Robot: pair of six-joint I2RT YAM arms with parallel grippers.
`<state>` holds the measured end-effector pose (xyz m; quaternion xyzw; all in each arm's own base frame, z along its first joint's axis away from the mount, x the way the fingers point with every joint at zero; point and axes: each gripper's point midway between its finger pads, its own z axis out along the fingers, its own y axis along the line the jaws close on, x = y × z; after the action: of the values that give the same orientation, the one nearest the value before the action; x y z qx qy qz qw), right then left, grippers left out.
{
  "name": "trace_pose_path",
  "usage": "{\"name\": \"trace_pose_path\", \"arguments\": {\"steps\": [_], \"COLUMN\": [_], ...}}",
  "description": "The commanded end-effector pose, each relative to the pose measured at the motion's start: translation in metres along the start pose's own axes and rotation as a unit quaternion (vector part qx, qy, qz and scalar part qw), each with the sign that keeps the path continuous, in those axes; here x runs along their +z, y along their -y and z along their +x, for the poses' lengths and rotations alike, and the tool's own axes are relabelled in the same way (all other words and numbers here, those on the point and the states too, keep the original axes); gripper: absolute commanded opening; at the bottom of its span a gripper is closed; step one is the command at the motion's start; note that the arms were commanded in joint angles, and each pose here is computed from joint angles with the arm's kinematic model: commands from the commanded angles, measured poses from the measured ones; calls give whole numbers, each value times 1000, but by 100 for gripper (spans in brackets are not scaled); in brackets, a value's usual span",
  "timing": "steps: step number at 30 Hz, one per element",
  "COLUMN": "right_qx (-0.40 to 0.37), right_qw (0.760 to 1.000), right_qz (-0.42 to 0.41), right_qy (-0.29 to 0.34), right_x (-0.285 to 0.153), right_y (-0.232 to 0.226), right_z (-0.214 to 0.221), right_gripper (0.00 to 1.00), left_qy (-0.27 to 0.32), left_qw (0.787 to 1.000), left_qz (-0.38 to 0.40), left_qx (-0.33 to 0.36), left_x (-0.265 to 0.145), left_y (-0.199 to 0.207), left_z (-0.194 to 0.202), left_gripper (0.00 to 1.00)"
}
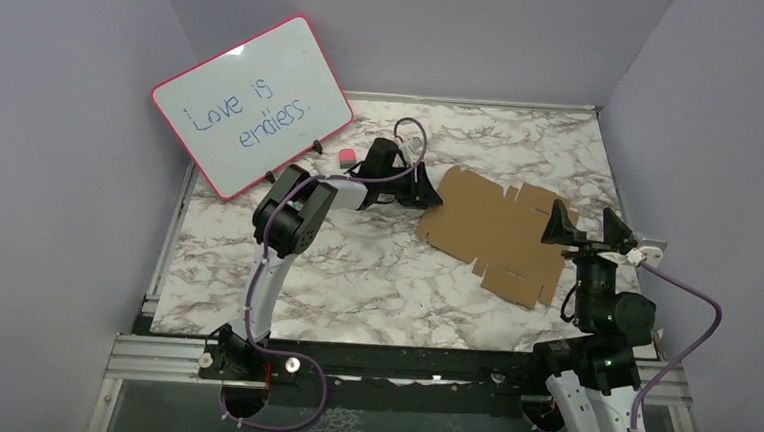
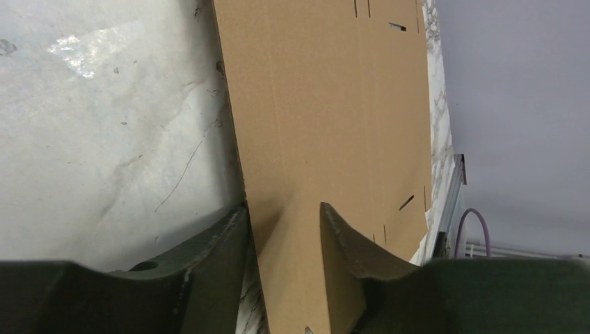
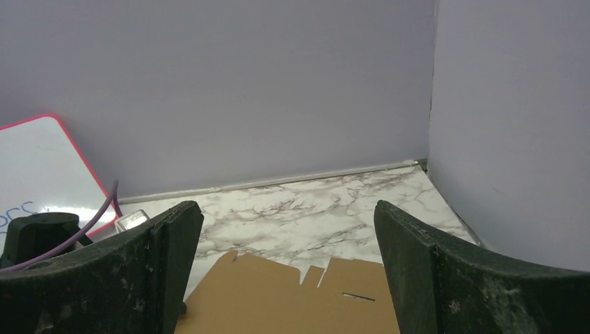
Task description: Fold the paper box
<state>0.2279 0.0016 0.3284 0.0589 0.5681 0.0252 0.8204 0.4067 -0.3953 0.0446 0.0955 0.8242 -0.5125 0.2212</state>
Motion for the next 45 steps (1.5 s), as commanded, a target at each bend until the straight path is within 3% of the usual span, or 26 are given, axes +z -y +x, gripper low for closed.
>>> {"name": "trace_pose_path", "arguments": {"steps": [1,8,15,22,31,42,45], "right_qx": [-2,-2,0,2,15,61,74], "right_qw": [1000,1000,1000,999,998,989,982], "right_qz": [-14,-16,-22,-31,-50,-95,-100], "right_qy": [-6,-6,-9,-16,-33,-91,-141], "right_x": [1,1,2,3,5,14,16], "right_y": [-5,-6,-9,-12,-22,-47,-54], "right_z": [2,3,4,6,8,16,33], "right_gripper": [100,100,100,100,100,99,97], "left_qy": [-38,-13,34,94,189,336,364], "left_qw": [999,999,998,991,967,904,889], "left_qz": [-17,-8,-19,-45,-105,-172,-172], "left_qx": [-27,-33,-42,-84,-135,-200,-220], "left_x": [7,-8,-41,-84,-142,-222,-239], "left_y": [-24,-25,-22,-16,-18,-31,-32], "left_z": [27,11,-4,-2,16,44,53], "left_gripper": [36,9,0,0,0,0,0]}}
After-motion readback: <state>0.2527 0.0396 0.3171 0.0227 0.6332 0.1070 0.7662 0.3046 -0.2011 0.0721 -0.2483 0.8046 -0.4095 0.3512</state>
